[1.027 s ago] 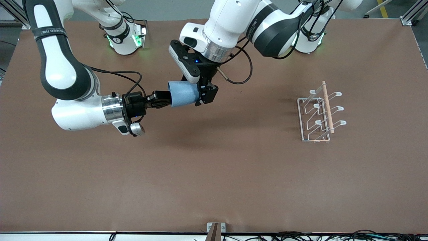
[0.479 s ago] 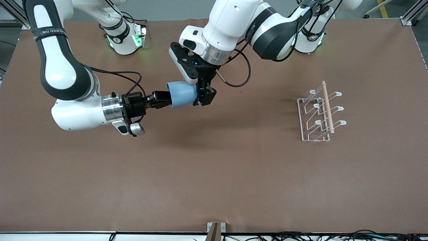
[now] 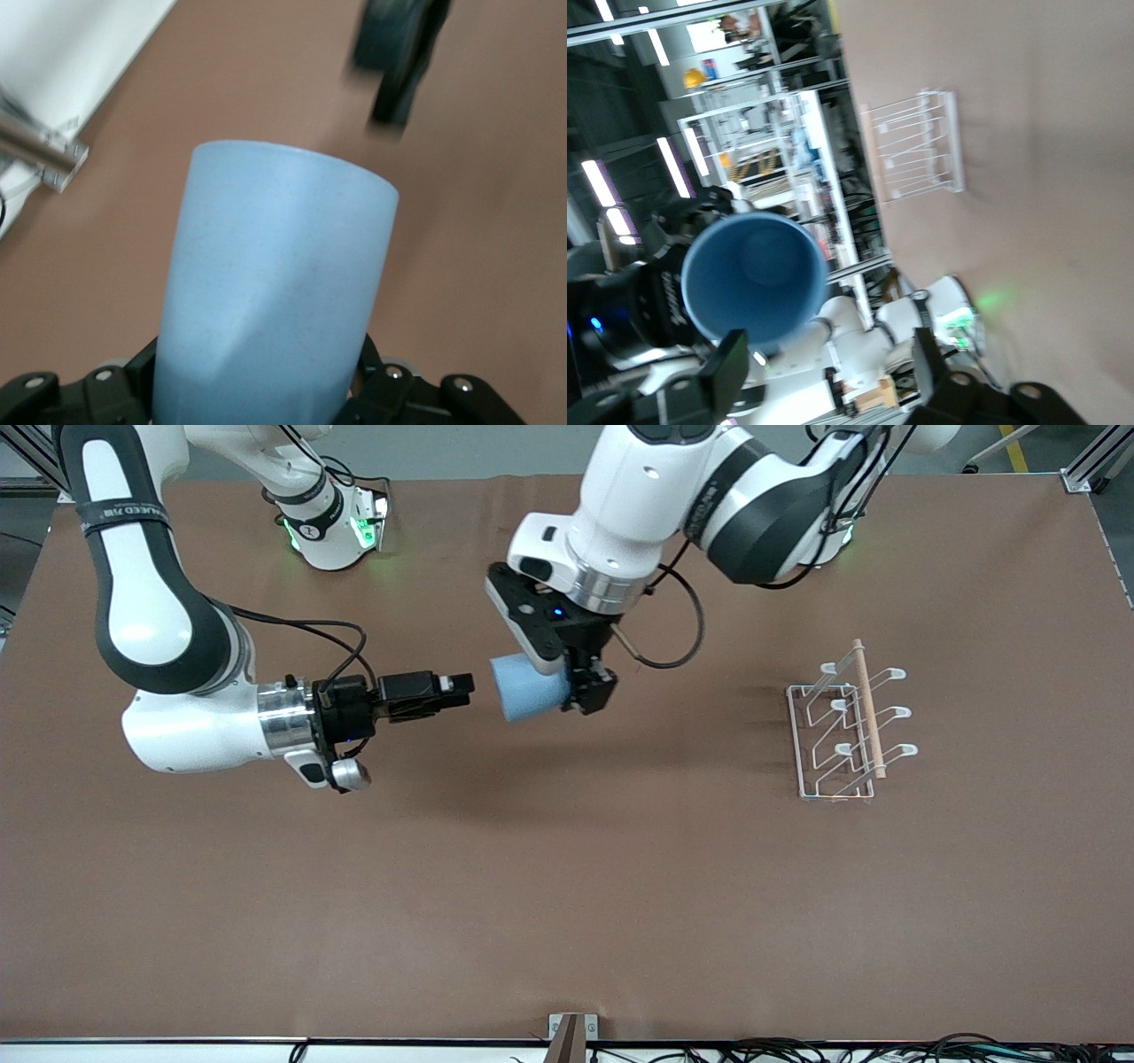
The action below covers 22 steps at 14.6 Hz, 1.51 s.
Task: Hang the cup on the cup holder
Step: 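Carry the cup with the left gripper while the right gripper withdraws, then lower the cup onto a white hook of the holder with the left gripper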
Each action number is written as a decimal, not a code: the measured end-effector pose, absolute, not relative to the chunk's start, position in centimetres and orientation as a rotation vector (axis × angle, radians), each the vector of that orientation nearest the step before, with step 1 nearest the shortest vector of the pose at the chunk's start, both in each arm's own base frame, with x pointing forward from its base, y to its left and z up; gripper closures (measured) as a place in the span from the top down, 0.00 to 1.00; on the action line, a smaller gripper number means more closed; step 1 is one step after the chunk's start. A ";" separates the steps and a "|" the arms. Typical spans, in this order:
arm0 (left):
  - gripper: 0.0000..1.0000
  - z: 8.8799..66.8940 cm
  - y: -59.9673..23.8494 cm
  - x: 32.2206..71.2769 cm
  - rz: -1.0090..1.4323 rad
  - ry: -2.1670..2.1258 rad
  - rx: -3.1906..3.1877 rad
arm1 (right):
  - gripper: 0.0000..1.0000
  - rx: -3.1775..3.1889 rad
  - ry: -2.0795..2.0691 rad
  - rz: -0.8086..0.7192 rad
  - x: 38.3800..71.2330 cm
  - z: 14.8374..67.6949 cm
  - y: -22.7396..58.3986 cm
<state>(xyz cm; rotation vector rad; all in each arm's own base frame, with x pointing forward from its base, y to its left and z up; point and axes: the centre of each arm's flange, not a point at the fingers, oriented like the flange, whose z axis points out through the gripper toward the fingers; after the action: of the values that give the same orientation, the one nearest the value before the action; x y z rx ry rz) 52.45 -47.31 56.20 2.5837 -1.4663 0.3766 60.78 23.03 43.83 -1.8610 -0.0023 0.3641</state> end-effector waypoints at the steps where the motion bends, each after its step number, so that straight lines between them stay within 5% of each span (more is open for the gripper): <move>1: 0.77 56.0 -45.5 53.5 0.335 -1.469 2.617 | 0.99 -1.927 0.000 0.353 61.2 43.2 21.3; 5: 0.77 54.3 -37.1 57.8 0.139 -1.605 2.793 | 1.00 -2.221 0.026 0.306 62.5 40.7 13.0; 9: 0.77 55.3 -31.4 58.1 -0.139 -1.804 2.932 | 1.00 -2.608 -0.015 0.251 62.6 41.5 4.2; 14: 0.77 55.8 -26.1 58.0 -0.602 -2.039 3.103 | 1.00 -2.941 -0.106 0.100 62.7 48.2 -1.7; 18: 0.77 50.8 -24.7 58.2 -0.916 -2.178 3.143 | 1.00 -3.000 -0.069 -0.050 62.9 57.4 -5.8; 22: 0.77 45.9 -23.3 57.6 -1.222 -2.310 3.096 | 1.00 -3.111 -0.068 -0.043 61.2 63.6 -7.7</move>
<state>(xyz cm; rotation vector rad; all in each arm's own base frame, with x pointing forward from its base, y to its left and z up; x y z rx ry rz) 57.64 -23.27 45.93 3.0964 -2.3099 -1.2219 61.17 -7.74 63.59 -3.1107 -0.0678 -0.0426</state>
